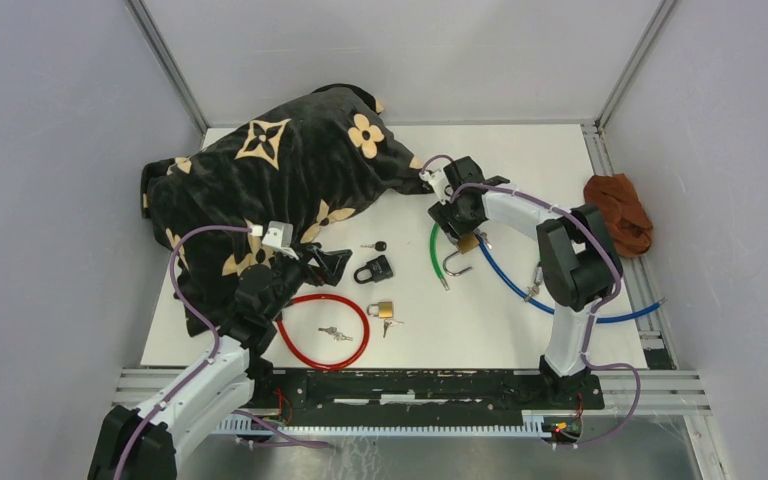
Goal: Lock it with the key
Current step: Pick up the lock from the center of the board.
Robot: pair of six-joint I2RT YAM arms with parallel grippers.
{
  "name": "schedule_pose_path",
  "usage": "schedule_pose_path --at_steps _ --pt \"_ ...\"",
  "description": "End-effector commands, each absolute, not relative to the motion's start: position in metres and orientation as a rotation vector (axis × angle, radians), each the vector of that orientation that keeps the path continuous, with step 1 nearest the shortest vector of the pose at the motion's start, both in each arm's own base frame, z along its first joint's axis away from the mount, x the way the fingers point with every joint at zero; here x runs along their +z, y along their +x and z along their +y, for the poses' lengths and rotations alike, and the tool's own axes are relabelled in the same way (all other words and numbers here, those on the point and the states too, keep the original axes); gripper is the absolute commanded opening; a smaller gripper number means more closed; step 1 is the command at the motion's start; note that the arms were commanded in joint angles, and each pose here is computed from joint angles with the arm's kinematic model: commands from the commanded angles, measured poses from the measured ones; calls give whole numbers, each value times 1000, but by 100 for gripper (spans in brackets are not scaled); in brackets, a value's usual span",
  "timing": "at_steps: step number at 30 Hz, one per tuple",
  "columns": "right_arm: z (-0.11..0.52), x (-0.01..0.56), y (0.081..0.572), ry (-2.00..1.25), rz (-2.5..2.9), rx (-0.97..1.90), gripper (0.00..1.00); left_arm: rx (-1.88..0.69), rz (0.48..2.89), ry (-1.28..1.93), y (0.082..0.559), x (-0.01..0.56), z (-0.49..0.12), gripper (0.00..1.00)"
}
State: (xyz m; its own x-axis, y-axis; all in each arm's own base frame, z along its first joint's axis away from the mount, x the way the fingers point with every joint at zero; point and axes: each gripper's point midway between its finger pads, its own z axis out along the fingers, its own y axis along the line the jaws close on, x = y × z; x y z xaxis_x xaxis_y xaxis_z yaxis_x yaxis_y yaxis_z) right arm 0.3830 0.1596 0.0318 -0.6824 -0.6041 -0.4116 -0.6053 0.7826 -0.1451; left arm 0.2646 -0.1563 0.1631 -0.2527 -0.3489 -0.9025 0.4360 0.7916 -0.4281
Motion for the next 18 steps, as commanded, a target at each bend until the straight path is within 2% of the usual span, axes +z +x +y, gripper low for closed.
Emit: schedule_pose_path --at_steps 1,8,10,12,14,15,16,18 --pt "156 31 393 -956 2528 -63 69 -777 1635 64 265 172 -159 99" --pt "157 13 389 -989 2560 -52 67 -779 1636 63 265 171 -159 99" --pt "156 8 387 -988 2573 -42 58 -777 1633 63 265 172 -158 99" --pt "156 6 385 -984 2583 -42 41 -779 1631 69 265 173 -158 99" --pt "155 7 385 -973 2584 -49 17 -787 1631 81 264 173 -160 98" --pt "155 9 386 -966 2580 -44 9 -799 1626 95 263 174 -162 97" --pt "157 14 387 -960 2567 -33 3 -825 1623 129 259 176 -168 95" --pt "160 25 388 -946 2537 -9 0 -904 1594 241 250 184 -184 89"
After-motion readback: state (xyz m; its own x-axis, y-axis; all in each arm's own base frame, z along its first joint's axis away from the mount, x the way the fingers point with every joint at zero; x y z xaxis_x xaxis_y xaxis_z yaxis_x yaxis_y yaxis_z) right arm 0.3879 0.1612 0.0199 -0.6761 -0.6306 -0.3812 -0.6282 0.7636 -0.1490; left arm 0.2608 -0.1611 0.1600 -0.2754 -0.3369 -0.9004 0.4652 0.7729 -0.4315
